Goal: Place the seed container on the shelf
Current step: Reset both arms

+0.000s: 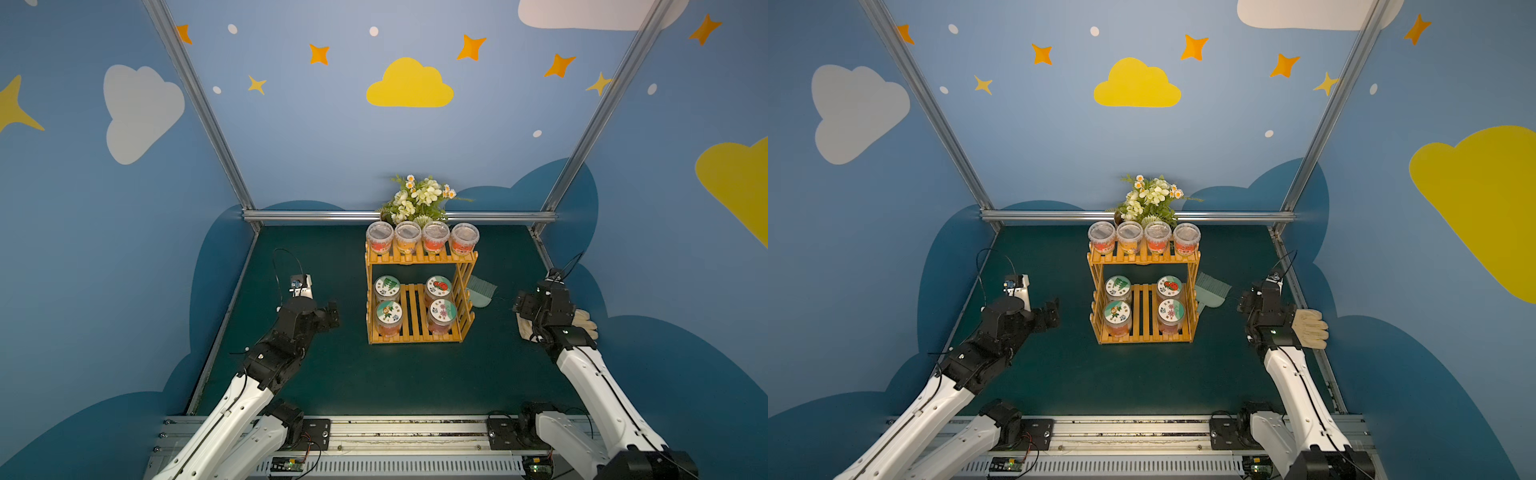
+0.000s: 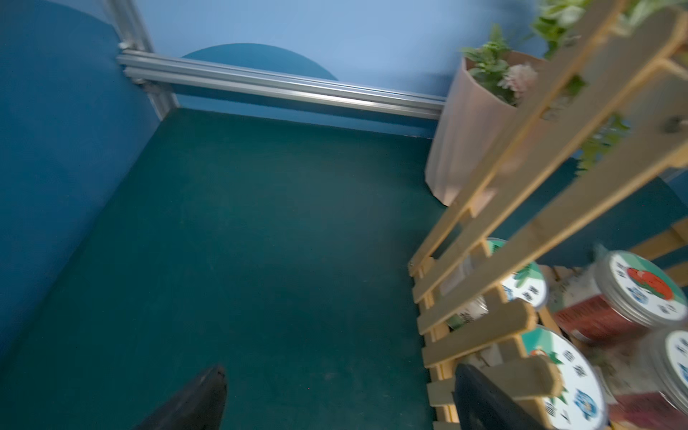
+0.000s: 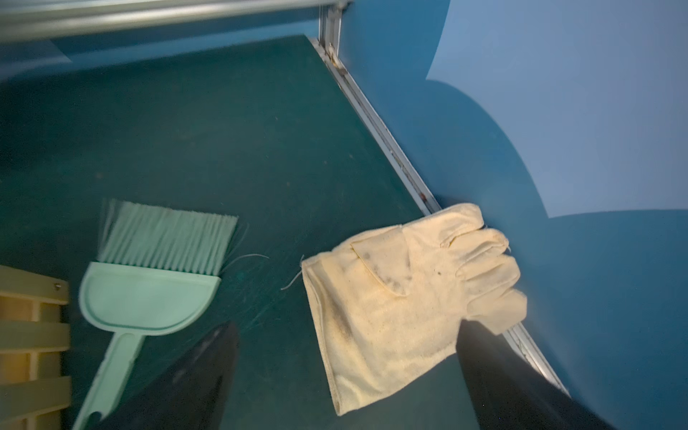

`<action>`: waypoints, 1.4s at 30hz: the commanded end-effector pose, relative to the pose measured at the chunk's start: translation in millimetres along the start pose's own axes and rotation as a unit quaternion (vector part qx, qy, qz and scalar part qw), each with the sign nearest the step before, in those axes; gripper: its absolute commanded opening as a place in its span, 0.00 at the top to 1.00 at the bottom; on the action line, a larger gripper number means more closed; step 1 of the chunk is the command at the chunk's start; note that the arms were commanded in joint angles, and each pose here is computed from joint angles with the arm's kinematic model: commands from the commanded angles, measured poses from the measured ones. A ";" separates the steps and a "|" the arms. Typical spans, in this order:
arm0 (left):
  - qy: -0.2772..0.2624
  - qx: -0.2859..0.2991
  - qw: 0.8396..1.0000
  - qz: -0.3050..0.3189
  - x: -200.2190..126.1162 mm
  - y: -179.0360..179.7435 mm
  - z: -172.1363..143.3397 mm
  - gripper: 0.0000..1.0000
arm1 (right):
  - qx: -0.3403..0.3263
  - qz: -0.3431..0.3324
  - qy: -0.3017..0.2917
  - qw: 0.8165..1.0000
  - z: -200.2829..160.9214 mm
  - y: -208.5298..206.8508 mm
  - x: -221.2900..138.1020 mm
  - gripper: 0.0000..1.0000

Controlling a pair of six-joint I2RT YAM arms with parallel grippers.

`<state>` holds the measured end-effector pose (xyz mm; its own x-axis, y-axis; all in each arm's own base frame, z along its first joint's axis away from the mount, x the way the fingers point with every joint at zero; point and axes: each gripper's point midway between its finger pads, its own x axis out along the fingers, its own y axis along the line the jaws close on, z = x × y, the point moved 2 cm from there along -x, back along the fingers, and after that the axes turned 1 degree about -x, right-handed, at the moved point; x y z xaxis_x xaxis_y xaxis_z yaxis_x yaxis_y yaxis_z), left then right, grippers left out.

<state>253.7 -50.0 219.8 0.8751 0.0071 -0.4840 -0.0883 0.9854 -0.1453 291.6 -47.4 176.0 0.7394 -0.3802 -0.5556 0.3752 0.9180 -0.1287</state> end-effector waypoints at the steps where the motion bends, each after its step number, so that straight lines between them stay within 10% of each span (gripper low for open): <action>1: -0.033 -0.026 0.999 0.017 6.7 14.5 7.0 0.00 | 0.007 0.029 -0.056 0.998 18.0 10.6 9.4 0.02; 13: -0.045 0.033 0.994 0.098 70.6 62.1 -18.4 0.00 | -0.045 0.185 -0.041 0.981 8.7 70.2 37.1 0.02; 24: -0.083 0.086 0.993 -0.002 132.3 39.9 -33.1 0.00 | -0.108 0.261 -0.068 0.957 -15.3 112.8 63.9 0.02; 42: -0.059 0.039 0.997 0.024 167.1 74.2 -45.3 0.00 | -0.082 0.220 -0.068 0.969 -27.7 103.3 81.6 0.02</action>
<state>365.8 18.6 79.2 0.9132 0.0780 -0.4000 -0.1045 0.9935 -0.0447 367.8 25.5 86.8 0.8578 0.0839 -0.5071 -0.1233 0.9914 -0.0447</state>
